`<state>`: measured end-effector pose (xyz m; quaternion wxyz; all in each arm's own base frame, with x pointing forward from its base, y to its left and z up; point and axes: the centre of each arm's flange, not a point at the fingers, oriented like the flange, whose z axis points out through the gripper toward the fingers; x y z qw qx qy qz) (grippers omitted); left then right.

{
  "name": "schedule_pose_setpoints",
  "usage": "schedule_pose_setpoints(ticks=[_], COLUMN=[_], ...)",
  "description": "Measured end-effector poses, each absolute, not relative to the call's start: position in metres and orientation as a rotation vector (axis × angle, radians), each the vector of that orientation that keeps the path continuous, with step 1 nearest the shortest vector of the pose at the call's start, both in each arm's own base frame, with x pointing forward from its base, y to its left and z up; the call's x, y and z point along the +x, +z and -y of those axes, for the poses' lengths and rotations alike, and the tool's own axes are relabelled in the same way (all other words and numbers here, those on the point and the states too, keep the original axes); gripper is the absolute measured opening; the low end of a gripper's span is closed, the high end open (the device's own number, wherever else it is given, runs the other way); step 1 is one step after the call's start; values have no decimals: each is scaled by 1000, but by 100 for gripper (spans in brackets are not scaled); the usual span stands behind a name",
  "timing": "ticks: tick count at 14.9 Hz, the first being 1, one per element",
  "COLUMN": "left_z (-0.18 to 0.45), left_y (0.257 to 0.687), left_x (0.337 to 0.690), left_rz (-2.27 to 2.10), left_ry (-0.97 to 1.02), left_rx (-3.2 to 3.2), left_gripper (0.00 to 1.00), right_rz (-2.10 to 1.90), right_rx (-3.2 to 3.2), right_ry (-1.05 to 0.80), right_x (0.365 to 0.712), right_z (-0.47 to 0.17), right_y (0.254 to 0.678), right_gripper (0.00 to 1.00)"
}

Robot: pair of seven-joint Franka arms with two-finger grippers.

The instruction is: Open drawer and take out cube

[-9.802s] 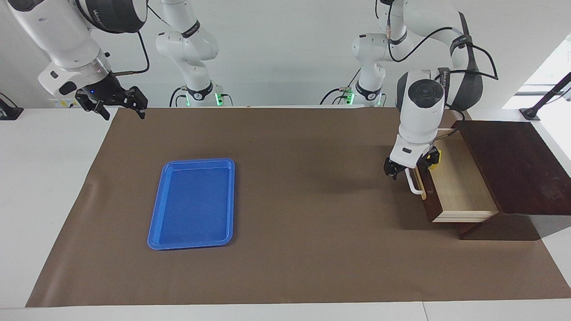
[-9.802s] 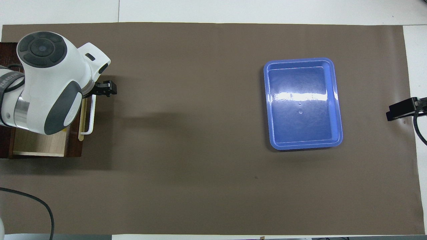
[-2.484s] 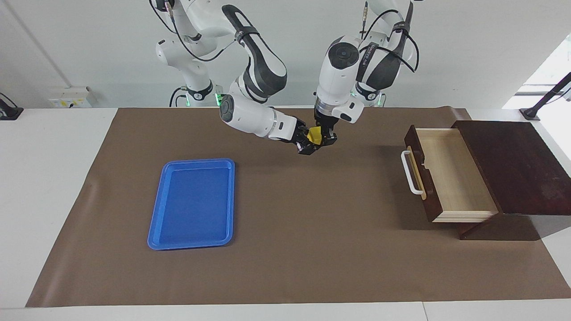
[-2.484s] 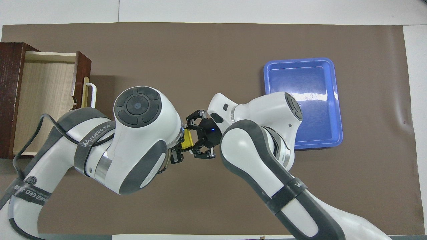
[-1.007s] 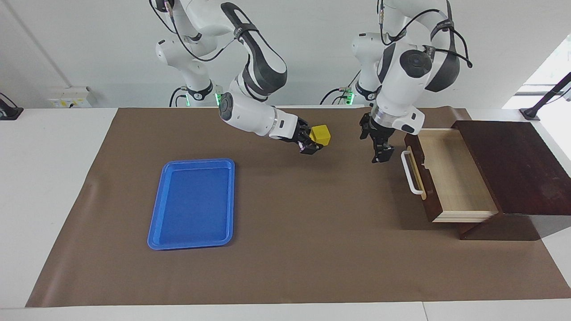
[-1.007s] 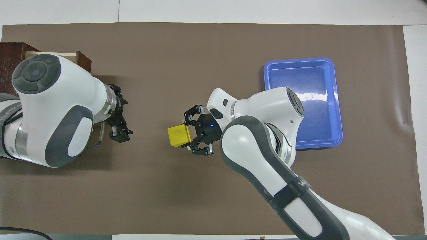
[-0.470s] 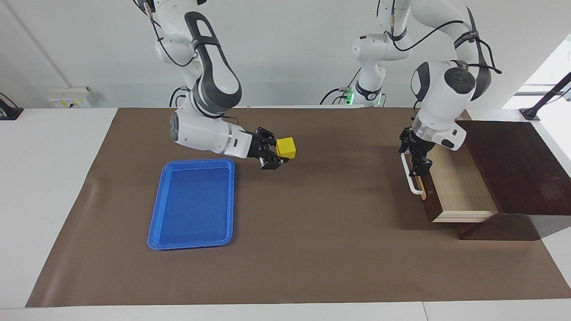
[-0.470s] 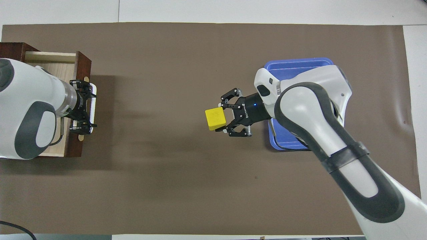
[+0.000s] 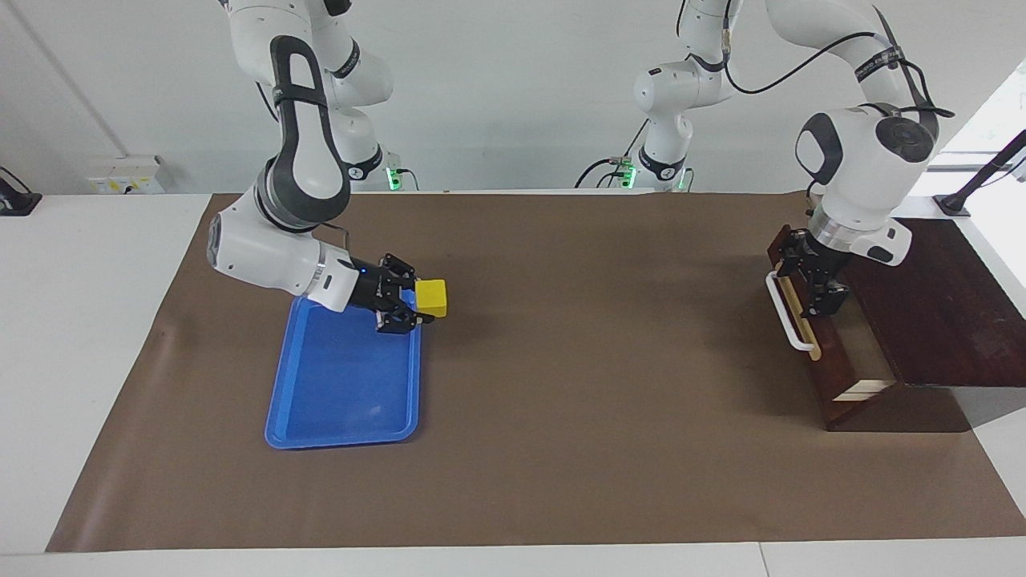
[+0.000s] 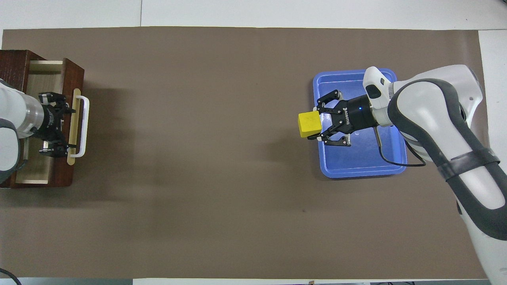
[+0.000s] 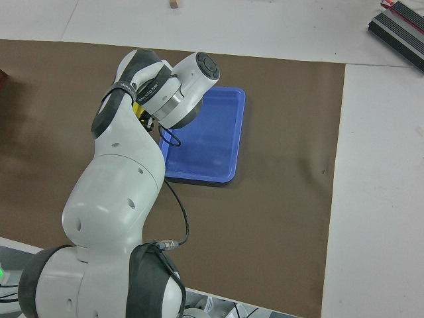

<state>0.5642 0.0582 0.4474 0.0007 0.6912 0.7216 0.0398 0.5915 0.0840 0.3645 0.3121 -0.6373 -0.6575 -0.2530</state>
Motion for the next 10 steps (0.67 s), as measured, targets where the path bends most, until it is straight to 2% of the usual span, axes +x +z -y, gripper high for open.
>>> schedule_pose_setpoints(ticks=[2,5,8,10], left_z=[-84,-85,-71,-39], left_y=[448,453,488,514], left_x=[562,563,569,569], left_rz=[-2272,-2250,-2140,-1913], left_ry=[134,143,116,83], left_rx=[2161,2182,2321,2538], left_gripper=[100,100,100,100], right_rz=[1760,1783,1787,1772], right_rx=[-1666,-1653,-1640,-1634], right_ry=[-693,-702,-698,-674], right_x=[589,587,581,573], right_z=[-55,-19,1,2], right_y=[347,316,286,268], right_gripper=[56,56,56,56])
